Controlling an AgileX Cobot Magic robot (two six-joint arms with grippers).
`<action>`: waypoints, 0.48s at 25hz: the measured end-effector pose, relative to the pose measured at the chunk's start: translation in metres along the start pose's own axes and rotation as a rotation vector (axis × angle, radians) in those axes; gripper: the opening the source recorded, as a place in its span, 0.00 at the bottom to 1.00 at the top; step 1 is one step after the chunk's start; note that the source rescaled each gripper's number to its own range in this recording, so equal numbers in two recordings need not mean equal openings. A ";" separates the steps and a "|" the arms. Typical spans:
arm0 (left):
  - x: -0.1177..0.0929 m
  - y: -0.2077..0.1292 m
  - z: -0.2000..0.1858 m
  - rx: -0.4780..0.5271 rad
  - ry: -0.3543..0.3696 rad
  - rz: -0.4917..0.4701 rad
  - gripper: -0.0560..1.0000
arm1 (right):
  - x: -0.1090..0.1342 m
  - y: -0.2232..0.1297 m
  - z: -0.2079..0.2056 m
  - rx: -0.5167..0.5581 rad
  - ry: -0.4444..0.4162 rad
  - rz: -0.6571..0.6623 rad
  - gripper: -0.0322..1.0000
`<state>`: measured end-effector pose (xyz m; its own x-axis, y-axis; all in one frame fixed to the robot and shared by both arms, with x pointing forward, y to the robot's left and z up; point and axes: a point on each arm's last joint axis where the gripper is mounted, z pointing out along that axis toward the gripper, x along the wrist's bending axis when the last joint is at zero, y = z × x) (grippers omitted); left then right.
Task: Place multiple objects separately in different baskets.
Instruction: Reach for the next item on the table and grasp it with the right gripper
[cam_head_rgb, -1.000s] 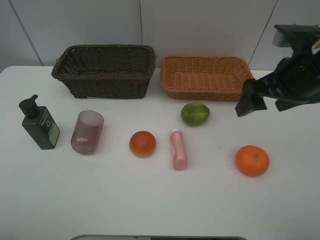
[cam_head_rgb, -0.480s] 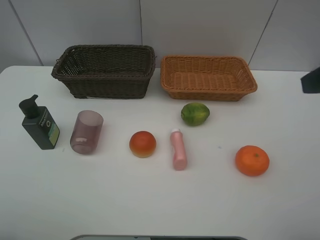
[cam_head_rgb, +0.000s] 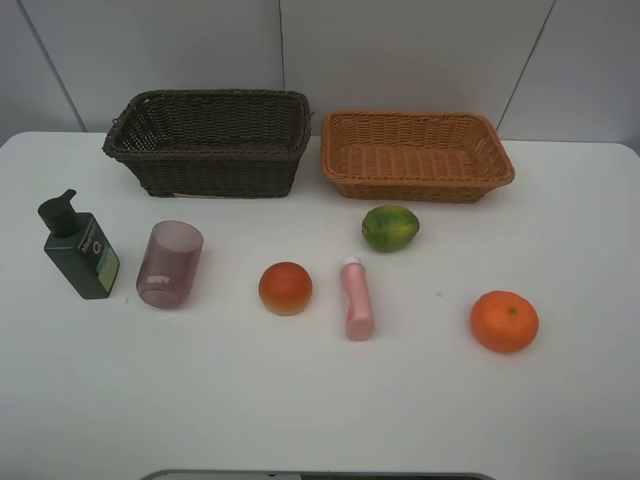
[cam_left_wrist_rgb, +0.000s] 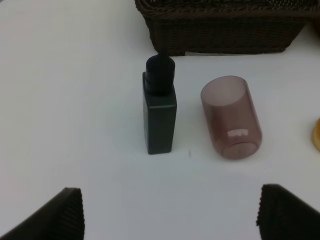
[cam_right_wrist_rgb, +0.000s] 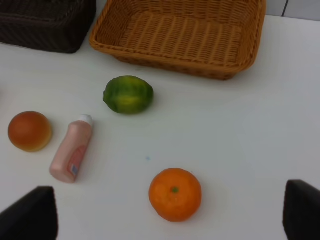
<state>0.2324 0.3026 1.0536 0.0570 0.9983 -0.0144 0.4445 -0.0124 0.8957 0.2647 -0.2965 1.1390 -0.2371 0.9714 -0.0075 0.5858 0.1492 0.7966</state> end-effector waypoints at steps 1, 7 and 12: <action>0.000 0.000 0.000 0.000 0.000 0.000 0.82 | -0.001 -0.002 -0.002 -0.006 -0.012 -0.004 1.00; 0.000 0.000 0.000 0.000 0.000 0.000 0.82 | -0.004 0.014 0.022 0.076 -0.075 -0.012 1.00; 0.000 0.000 0.000 0.000 0.000 0.000 0.82 | 0.006 0.048 0.092 0.199 -0.029 -0.018 1.00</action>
<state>0.2324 0.3026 1.0536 0.0570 0.9983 -0.0144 0.4445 -0.0124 0.8957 0.3630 -0.2659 1.1213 -0.2280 0.9728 -0.0403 0.7243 0.1971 0.6607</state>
